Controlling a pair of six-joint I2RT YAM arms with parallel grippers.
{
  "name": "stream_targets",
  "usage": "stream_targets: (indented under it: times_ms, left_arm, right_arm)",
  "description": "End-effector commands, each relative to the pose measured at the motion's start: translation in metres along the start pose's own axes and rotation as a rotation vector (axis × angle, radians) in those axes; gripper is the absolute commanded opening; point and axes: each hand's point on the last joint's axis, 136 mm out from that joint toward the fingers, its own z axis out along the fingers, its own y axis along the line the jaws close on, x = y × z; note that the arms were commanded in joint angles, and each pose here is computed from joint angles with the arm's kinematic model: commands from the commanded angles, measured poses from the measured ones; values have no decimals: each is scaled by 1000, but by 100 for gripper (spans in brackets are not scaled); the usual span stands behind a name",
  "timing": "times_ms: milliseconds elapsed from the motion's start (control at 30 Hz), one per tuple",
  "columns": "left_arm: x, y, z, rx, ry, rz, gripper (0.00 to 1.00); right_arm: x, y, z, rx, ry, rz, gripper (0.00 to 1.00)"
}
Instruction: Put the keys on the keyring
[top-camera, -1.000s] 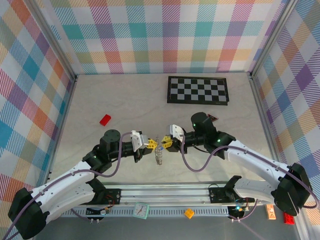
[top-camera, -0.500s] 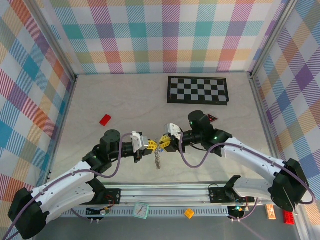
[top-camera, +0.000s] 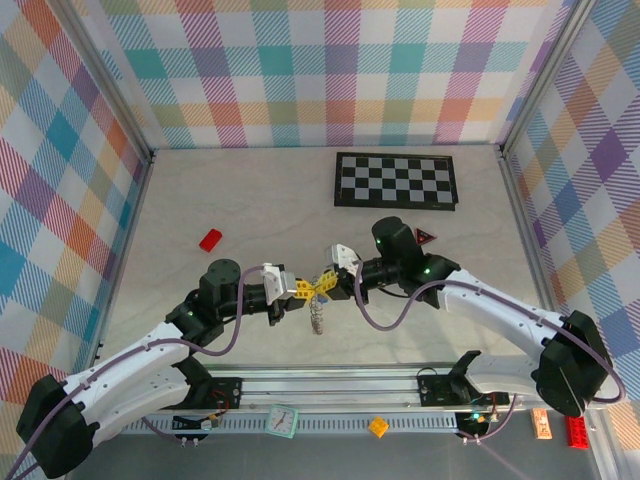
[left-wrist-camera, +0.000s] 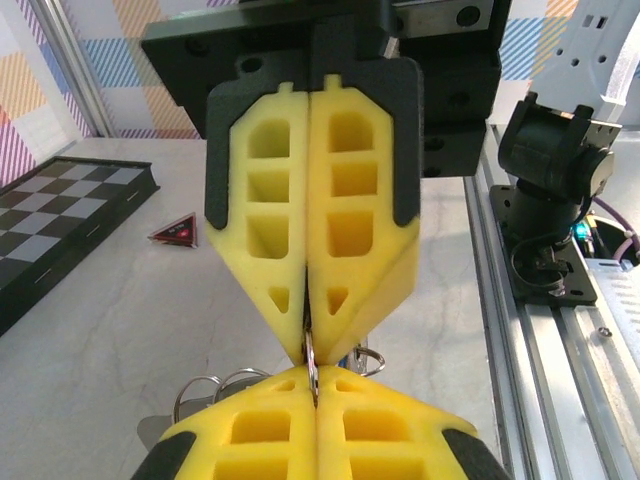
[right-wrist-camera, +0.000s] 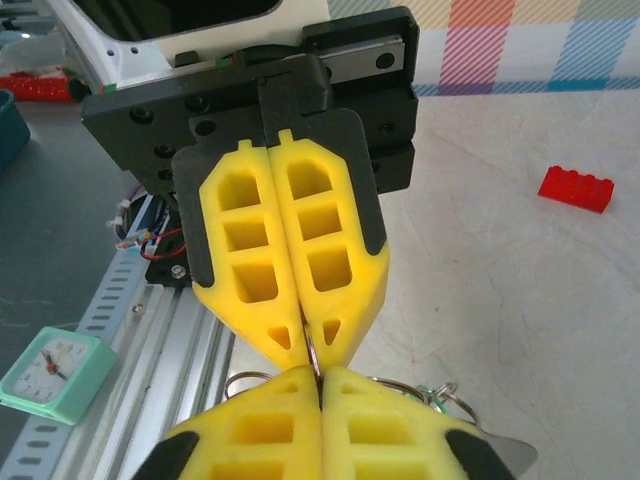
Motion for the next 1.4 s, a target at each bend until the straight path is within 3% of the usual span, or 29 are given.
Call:
stream_targets:
  times_ms: [0,67,133,233,400,667,1367]
  left_arm:
    - [-20,-3,-1,16,-76,66,0]
    - [-15,5,-2,-31,-54,47,5]
    - [-10,11,-3,-70,-18,28,21]
    - [-1,15,-5,-99,38,6,28]
    - [3,18,-6,-107,92,-9,28]
    - [-6,13,-4,-64,86,-9,26]
    - [-4,6,-2,-18,101,-38,22]
  right_arm:
    - [-11,3,-1,-35,-6,-29,0]
    - [-11,3,-3,-24,9,-42,0]
    - [-9,2,-5,-15,33,-55,0]
    - [-7,1,-8,-3,75,-74,0]
    - [-2,1,-7,-3,157,-109,0]
    - [-2,1,-2,0,245,-175,0]
    - [-5,-7,3,79,287,-254,0]
